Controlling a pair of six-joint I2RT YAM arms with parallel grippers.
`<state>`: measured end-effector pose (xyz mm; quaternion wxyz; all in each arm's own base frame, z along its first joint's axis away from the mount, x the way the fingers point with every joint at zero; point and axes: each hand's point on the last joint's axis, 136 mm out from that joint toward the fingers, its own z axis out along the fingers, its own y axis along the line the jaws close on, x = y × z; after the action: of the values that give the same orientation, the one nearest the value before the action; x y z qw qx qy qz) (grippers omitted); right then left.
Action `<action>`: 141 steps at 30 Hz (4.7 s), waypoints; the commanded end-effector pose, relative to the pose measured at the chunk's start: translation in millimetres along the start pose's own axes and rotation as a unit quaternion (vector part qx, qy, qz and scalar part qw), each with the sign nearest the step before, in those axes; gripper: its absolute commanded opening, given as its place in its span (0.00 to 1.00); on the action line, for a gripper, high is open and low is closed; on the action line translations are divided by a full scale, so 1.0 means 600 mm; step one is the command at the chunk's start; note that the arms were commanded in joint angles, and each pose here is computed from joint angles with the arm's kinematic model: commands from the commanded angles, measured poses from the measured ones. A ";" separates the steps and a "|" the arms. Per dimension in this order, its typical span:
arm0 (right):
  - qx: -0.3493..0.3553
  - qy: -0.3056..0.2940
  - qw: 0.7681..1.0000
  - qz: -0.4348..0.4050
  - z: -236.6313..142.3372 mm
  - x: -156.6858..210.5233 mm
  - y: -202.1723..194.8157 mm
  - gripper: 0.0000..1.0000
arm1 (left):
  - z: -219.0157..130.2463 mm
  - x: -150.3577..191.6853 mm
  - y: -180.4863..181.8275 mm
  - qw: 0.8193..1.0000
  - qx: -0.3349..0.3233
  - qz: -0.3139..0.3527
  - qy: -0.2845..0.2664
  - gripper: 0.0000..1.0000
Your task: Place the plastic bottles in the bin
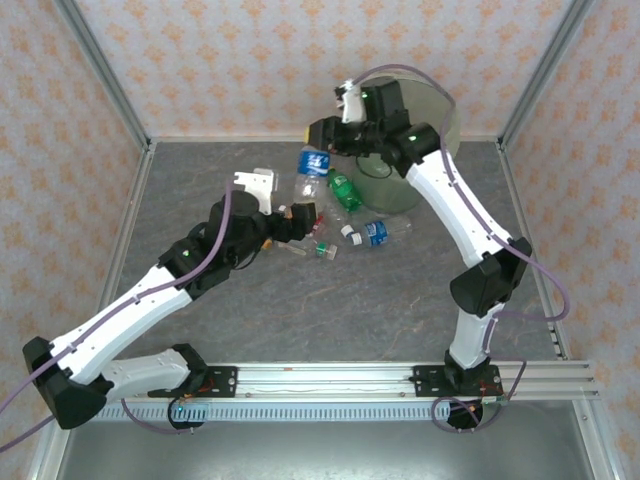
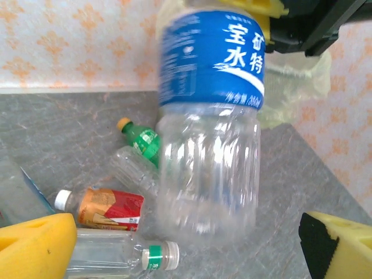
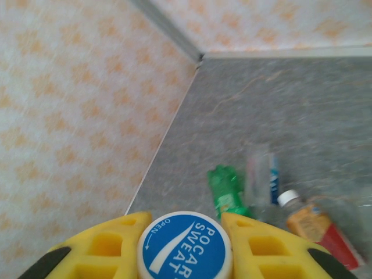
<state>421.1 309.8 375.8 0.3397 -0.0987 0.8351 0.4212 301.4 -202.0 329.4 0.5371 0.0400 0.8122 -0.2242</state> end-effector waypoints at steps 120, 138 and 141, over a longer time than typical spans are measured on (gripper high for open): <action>0.139 -0.242 0.960 -0.037 -0.213 -0.186 -0.048 1.00 | 0.105 0.258 0.326 0.920 -0.282 -0.253 0.105 0.28; -0.062 -0.103 0.991 -0.058 -0.078 -0.099 0.089 0.93 | 0.071 -0.011 0.037 1.000 -0.015 -0.026 -0.006 0.27; -0.074 -0.072 0.993 -0.051 -0.050 -0.073 0.096 0.86 | 0.064 -0.029 0.007 1.000 0.017 -0.014 -0.018 0.27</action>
<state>426.3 303.4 446.6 0.4294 -0.1070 0.7784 0.4453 347.2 -197.4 303.8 0.5229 -0.0116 0.8210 -0.2291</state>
